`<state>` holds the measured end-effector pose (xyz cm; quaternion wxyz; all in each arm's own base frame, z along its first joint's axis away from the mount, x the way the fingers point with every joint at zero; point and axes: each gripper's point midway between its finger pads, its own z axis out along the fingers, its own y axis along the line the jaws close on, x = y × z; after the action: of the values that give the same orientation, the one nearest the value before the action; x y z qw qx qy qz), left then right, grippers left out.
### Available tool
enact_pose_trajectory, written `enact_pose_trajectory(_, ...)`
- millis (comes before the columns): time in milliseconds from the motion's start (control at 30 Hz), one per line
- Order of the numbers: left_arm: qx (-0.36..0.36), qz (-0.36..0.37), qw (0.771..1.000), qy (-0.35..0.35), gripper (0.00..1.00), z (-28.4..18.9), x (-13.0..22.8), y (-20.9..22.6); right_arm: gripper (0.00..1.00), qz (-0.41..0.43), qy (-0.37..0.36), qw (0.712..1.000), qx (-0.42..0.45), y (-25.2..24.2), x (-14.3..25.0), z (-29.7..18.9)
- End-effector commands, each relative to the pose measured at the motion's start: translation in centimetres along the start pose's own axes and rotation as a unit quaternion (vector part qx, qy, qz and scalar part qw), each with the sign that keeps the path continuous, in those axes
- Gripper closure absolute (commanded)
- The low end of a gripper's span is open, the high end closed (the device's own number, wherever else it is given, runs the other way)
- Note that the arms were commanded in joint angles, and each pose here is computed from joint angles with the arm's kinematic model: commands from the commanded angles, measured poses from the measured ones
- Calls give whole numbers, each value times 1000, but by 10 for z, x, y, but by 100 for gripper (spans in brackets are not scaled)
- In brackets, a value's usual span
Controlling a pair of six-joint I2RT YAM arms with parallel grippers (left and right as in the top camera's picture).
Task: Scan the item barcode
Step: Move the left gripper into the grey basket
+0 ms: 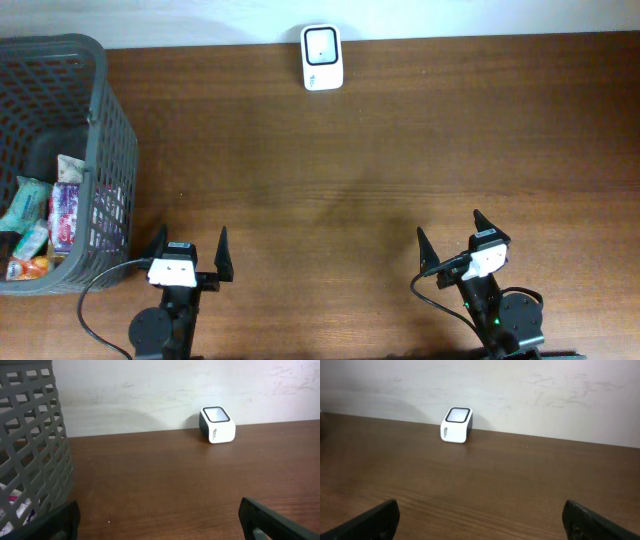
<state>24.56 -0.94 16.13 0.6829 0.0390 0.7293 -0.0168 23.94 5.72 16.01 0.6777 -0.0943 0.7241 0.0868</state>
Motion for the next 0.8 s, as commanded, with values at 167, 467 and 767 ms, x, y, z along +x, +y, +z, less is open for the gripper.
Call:
enact_pose_trajectory(167, 106, 28, 974, -199, 1, -24, -94, -37, 1, 0, 2, 1000, -2, 0, 2, 0)
enact_pose_trajectory(467, 106, 27, 974, -199, 1, -24, -93, -37, 1, 0, 2, 1000, -2, 0, 2, 0)
enact_pose_trajectory(767, 101, 46, 955, -275, 1, -41, -127, -37, 1, 0, 2, 1000, -2, 0, 2, 0)
